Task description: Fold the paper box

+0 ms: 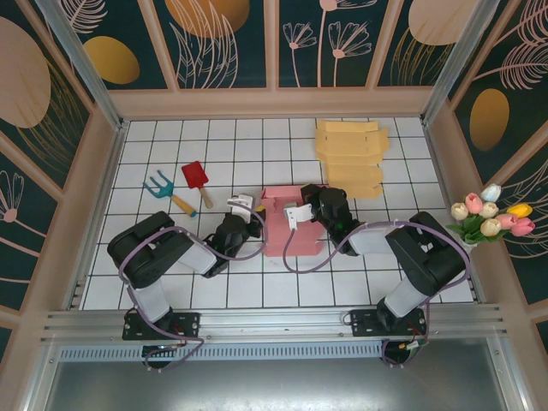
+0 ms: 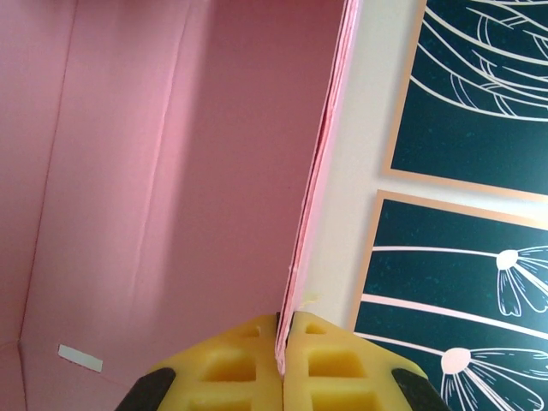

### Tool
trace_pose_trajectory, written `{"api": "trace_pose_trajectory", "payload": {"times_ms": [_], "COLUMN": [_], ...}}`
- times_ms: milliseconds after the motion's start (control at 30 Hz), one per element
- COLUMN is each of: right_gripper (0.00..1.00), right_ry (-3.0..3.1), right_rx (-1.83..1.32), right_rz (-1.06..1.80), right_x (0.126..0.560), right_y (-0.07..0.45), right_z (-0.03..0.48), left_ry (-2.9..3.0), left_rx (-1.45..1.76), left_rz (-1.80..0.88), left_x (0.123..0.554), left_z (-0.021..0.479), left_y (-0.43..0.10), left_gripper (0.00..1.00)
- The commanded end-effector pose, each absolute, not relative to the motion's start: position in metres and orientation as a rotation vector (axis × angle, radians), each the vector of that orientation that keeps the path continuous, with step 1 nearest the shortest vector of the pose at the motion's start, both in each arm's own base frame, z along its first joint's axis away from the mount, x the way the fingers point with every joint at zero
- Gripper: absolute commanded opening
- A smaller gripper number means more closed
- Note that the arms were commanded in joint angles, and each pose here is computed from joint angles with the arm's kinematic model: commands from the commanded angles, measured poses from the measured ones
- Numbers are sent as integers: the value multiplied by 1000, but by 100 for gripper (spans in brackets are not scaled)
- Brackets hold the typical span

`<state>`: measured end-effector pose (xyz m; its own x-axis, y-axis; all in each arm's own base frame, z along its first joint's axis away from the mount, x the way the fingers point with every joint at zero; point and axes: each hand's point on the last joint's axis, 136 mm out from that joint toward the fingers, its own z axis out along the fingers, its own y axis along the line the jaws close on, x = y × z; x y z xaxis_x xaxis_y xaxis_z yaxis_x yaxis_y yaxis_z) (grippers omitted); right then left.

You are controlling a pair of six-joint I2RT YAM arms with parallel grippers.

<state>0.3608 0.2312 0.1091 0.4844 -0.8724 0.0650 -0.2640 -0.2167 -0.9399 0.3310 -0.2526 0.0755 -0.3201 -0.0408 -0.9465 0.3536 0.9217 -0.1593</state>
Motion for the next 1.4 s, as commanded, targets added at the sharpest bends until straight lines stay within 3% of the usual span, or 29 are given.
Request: {"api": "trace_pose_trajectory", "payload": {"times_ms": [0,533,767,933,967,1067,1167,1367], "right_gripper": [0,0,0,0,0,0,0,0], "right_ry": [1067,1059,1065,1078,1080,1092,1102,1124], "right_rx": [-1997,-2003,-2001,-1988,-1988,-1979,-1974,-1957], "right_rz": [-633,-625,-617,-621,-618,-619,-613,-603], "right_x": [327,325,324,326,325,327,328,330], "right_y": [219,221,222,221,221,221,221,222], "right_z": [39,40,38,41,40,41,40,38], "left_ry": [1812,1803,1829,1830,1822,1803,1819,1867], "left_rx": [268,319,298,-21,-72,-144,-73,96], "left_rz": [-415,-476,-463,-69,-6,120,59,-193], "left_x": [333,373,383,398,398,396,396,387], "left_z": [88,90,82,76,76,75,73,67], "left_y": [-256,-291,-308,-241,-229,-206,-218,-259], "left_gripper": [41,39,22,0,0,0,0,31]}}
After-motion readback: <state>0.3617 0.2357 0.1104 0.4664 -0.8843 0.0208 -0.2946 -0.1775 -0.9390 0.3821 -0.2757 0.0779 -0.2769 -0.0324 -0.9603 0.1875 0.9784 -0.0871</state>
